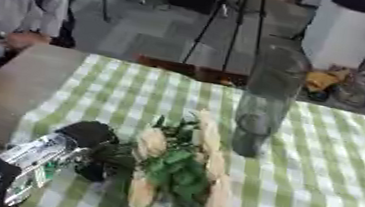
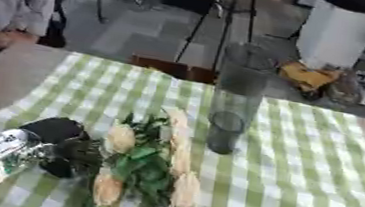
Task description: Arrange flowers into the vase.
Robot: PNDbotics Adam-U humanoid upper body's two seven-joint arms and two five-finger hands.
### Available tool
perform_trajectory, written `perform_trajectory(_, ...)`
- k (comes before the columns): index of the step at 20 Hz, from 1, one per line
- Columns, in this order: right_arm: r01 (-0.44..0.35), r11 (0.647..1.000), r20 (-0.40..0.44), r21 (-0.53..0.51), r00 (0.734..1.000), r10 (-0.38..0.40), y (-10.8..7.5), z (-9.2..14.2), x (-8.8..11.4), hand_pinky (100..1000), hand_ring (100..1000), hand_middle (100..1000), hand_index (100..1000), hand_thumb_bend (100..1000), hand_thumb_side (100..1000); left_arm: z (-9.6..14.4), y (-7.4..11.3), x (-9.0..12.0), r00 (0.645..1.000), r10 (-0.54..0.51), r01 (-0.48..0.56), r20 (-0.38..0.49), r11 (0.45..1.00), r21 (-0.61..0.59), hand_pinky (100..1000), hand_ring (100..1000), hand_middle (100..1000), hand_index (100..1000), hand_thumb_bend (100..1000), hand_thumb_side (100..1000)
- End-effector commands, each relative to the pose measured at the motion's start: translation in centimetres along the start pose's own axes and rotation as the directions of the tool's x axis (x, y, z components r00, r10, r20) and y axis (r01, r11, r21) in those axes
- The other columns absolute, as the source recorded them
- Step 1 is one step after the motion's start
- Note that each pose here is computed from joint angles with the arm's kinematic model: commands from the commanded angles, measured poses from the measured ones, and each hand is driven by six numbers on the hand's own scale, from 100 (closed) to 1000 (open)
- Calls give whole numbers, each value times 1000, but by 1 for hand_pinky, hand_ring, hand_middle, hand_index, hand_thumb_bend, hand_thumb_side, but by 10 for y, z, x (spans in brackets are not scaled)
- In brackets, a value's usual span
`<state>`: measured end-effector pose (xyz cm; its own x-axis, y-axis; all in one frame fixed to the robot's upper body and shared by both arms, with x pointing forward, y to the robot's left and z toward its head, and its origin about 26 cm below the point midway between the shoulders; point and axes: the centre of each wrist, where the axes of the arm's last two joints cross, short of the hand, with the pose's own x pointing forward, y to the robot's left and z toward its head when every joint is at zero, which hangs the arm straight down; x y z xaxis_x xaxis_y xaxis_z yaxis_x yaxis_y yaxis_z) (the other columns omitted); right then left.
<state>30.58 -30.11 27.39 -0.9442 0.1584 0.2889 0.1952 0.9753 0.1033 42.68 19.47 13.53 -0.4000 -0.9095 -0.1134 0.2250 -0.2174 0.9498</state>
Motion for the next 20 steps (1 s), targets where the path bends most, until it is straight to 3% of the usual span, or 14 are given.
perform_trajectory(1,-2,1000,26,3,1000,2,-3,-7,6,754,830,832,857,100,1000,2,-3,-4,1000,-6,6,-2,1000,-17,100,100,100,131,157,395)
perform_trajectory(5,-5,1000,19,3,1000,5,-3,-6,6,755,831,833,857,100,1000,8,7,-2,1000,-10,10,11,1000,-18,100,100,100,119,138,440)
perform_trajectory(10,-9,1000,15,6,1000,9,-4,-5,5,755,831,832,857,100,1000,18,20,-2,1000,-24,24,4,1000,-8,100,100,100,118,173,708)
perform_trajectory(15,-12,1000,7,9,1000,12,-4,-4,5,755,831,832,858,100,1000,30,38,-1,998,-62,62,-18,998,7,100,100,100,120,102,653)
perform_trajectory(20,-11,1000,8,13,1000,11,-4,-4,5,754,831,832,858,100,1000,42,54,-4,996,-79,80,-45,996,34,100,100,100,117,100,644)
